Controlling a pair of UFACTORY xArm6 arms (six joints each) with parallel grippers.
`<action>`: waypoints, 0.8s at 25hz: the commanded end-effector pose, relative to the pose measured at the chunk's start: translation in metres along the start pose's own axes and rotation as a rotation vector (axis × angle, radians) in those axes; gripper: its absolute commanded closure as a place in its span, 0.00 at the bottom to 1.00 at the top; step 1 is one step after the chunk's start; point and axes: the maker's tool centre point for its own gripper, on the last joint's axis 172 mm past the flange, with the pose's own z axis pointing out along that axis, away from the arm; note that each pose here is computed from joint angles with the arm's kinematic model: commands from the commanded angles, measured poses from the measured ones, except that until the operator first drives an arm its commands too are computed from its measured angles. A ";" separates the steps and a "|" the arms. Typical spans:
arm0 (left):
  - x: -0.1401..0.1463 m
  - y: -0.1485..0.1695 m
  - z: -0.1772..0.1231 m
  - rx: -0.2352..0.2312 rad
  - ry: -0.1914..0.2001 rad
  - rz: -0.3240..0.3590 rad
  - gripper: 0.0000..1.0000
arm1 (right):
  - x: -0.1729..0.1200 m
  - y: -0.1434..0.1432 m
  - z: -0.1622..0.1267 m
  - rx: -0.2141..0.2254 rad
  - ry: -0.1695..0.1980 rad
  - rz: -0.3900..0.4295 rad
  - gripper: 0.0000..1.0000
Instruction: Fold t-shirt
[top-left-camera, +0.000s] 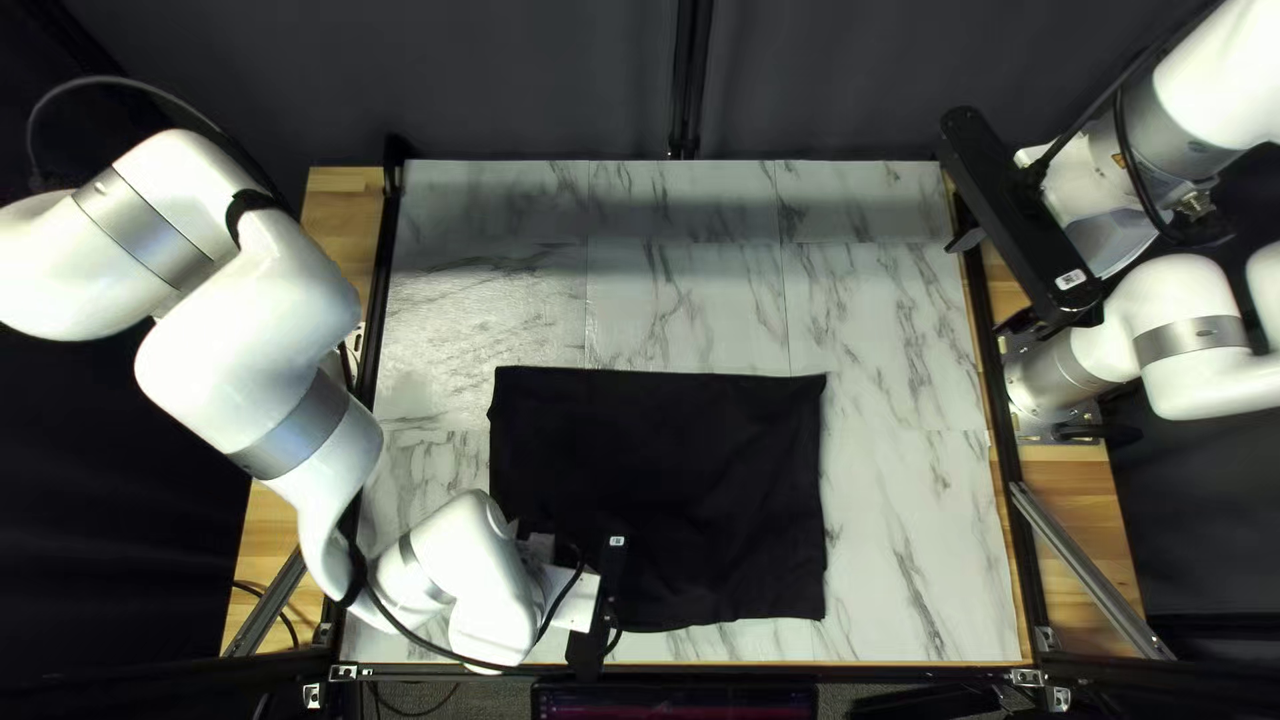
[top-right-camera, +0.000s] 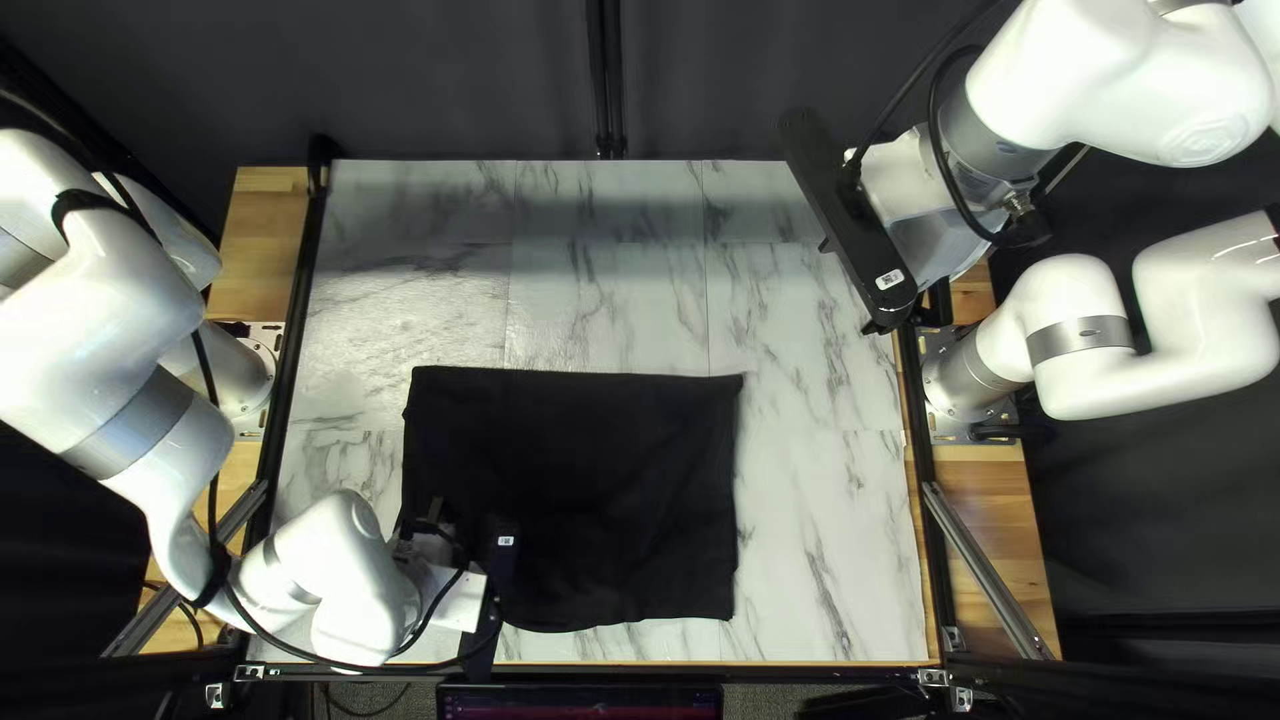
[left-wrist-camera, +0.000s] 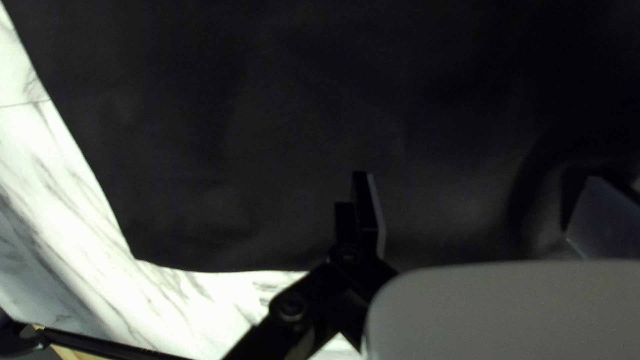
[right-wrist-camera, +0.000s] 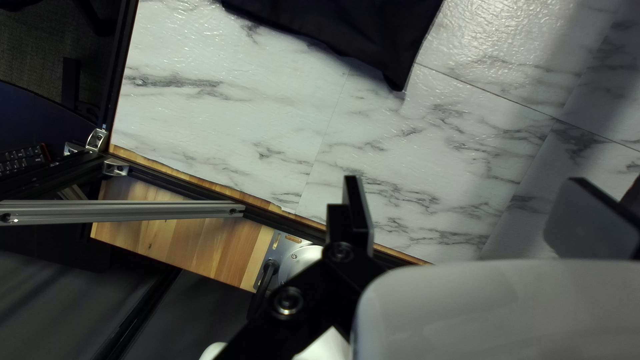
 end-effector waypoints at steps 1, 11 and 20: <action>-0.005 0.008 -0.016 0.007 0.006 0.005 0.00 | 0.000 0.000 0.000 0.000 0.000 0.000 0.00; 0.002 0.025 -0.022 0.056 0.031 -0.004 0.00 | 0.000 0.000 0.000 0.000 0.000 0.000 0.00; 0.017 0.027 -0.018 0.116 0.050 -0.027 0.00 | 0.000 0.000 0.000 0.000 0.000 0.000 0.00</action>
